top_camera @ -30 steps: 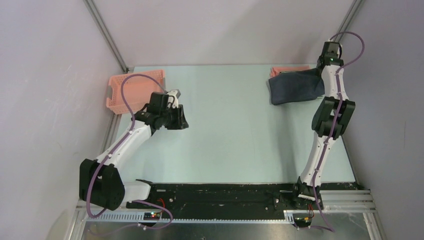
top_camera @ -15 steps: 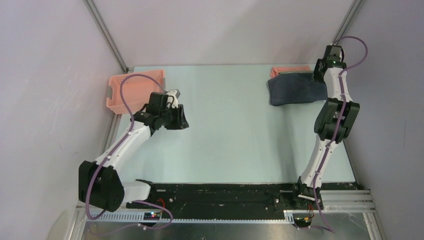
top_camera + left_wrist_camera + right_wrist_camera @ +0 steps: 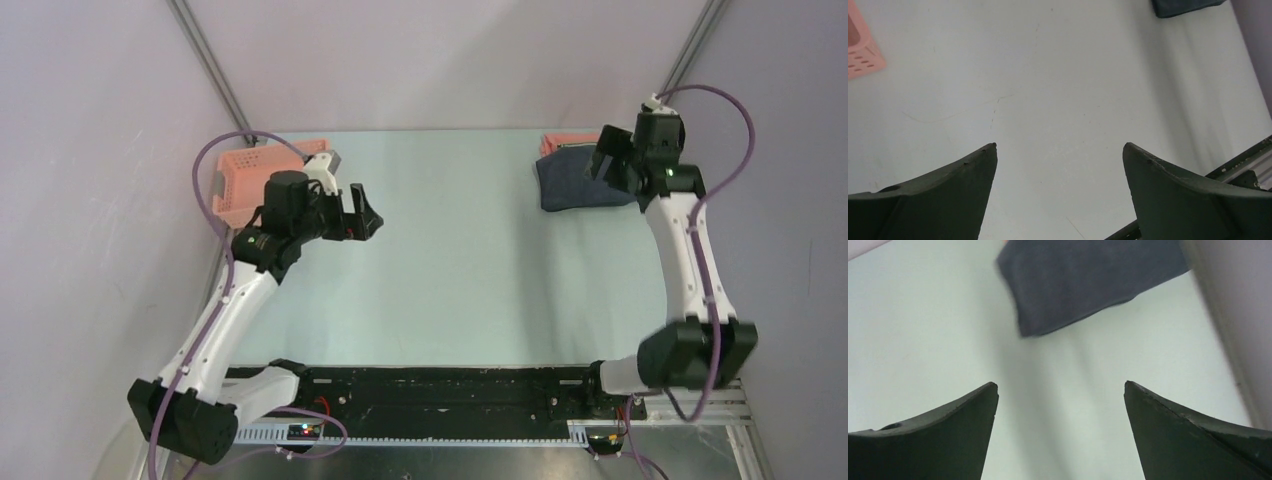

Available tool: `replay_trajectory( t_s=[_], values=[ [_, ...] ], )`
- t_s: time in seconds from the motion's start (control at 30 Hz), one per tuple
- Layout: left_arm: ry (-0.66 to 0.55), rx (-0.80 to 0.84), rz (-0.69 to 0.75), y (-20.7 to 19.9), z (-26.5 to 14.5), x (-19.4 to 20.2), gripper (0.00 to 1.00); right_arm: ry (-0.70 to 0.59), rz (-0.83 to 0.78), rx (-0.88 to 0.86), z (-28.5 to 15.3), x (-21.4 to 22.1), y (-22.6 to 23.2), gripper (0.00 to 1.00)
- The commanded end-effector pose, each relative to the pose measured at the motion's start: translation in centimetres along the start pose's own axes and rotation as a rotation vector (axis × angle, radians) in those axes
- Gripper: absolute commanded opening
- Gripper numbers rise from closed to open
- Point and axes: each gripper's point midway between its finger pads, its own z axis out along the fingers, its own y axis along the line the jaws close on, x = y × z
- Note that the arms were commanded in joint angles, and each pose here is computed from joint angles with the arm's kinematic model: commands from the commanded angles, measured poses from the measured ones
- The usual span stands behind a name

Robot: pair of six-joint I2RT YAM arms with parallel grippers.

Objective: Fold and stack the mixed laundry pile
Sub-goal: Reset both arms

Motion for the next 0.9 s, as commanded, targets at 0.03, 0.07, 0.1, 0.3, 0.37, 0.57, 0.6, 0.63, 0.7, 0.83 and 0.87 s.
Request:
replay_trajectory(
  t_s=[0.03,0.07,0.1,0.3,0.37,0.57,0.6,0.63,0.7,0.83,0.87],
  values=[
    [-0.155,0.092,0.061,-2.3,-3.0,-3.0,1.0,-0.027,0.074,-0.308,-8.4,3.0,4.8,1.0],
    [-0.164,0.1,0.053,-2.5,-3.1,-2.8,1.0,-0.045,0.077,-0.328,-9.8,3.6,4.7,0.99],
    [-0.207,0.115,0.061,-2.9,-3.9,-3.5,1.0,-0.044,0.063,-0.376,-10.9,4.3,5.7,1.0],
    [-0.311,0.225,0.08,-4.9,-6.2,-3.1,1.0,-0.01,0.096,-0.466,-15.0,9.9,5.5,0.99],
    [-0.341,0.26,0.093,-5.5,-6.8,-2.6,1.0,0.0,0.11,-0.523,-16.1,11.3,5.8,0.99],
    [-0.384,0.272,0.118,-5.2,-7.4,-1.2,1.0,-0.041,0.161,-0.64,-18.3,13.2,6.2,0.99],
    [-0.384,0.275,0.12,-5.2,-7.4,-1.1,1.0,-0.04,0.176,-0.641,-18.4,13.3,6.2,0.99],
    [-0.376,0.277,0.118,-5.2,-7.2,-0.7,1.0,-0.037,0.193,-0.642,-18.4,13.5,6.2,0.99],
    [-0.37,0.28,0.117,-5.2,-7.1,-0.5,1.0,-0.035,0.209,-0.655,-18.6,13.8,6.2,1.0],
    [-0.353,0.287,0.111,-5.2,-6.8,-0.1,1.0,-0.061,0.207,-0.672,-19.1,13.5,6.3,1.0],
    [-0.349,0.286,0.107,-5.1,-6.7,-0.1,1.0,-0.064,0.205,-0.672,-19.0,13.4,6.3,0.99]
  ],
)
